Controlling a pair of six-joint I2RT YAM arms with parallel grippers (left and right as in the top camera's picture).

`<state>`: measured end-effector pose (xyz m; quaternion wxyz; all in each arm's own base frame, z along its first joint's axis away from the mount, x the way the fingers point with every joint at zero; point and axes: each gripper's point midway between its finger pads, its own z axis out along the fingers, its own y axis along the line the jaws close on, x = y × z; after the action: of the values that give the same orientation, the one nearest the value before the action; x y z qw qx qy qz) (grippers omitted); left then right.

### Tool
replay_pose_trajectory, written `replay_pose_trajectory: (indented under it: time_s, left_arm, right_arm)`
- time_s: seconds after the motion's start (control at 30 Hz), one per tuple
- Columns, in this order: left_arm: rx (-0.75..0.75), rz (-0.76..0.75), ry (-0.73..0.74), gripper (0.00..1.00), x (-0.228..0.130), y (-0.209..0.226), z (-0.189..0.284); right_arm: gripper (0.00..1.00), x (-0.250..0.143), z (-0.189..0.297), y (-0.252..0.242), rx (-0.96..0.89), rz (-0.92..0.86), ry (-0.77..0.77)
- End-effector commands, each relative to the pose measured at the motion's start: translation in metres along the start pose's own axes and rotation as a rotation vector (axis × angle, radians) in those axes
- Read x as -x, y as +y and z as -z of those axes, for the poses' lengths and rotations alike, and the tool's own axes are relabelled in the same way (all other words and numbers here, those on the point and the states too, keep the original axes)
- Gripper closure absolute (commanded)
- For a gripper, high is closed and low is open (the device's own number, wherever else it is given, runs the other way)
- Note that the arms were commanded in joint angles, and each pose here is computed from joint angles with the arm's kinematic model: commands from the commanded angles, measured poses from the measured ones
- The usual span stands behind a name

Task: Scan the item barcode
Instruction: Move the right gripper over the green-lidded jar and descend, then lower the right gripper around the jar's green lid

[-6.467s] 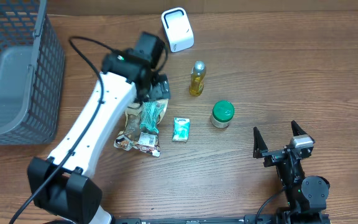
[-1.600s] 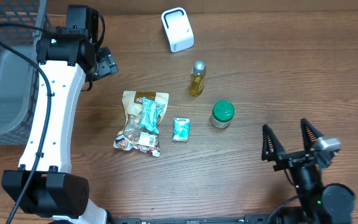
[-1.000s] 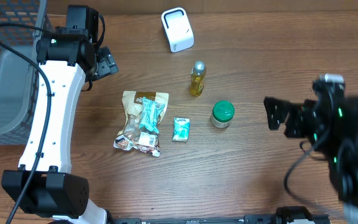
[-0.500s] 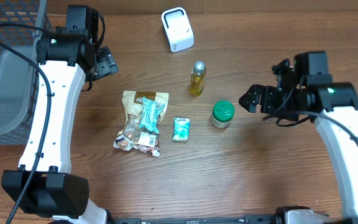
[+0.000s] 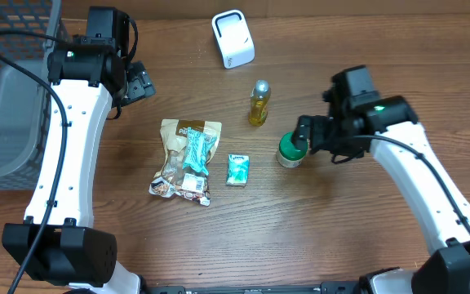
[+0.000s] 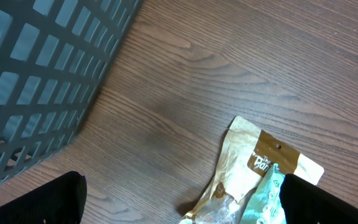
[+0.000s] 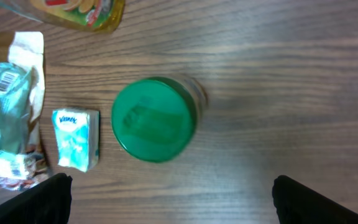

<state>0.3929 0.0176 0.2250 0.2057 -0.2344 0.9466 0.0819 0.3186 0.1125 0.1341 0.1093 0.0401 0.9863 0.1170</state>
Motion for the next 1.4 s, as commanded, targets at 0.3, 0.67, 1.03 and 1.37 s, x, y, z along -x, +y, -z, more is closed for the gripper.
replay_pose_trajectory:
  time_s: [0.3, 0.67, 1.03, 1.37]
  left_arm:
    - [-0.004, -0.011, -0.035, 0.0, 0.007, 0.001, 0.01]
    - [-0.005, -0.011, -0.036, 0.0, 0.007, 0.001, 0.01]
    - [-0.005, -0.011, -0.036, 0.01, 0.007, 0.001, 0.01]
    - [-0.005, -0.011, -0.036, 0.0, 0.007, 0.001, 0.01]
  right_arm:
    - [0.0, 0.008, -0.037, 0.018, -0.143, 0.059, -0.039]
    - [0.0, 0.005, -0.082, 0.012, -0.207, 0.074, 0.025]
    - [0.18, 0.006, -0.084, 0.012, -0.206, 0.074, 0.022]
    - [0.0, 0.012, -0.085, 0.015, -0.193, 0.079, 0.0]
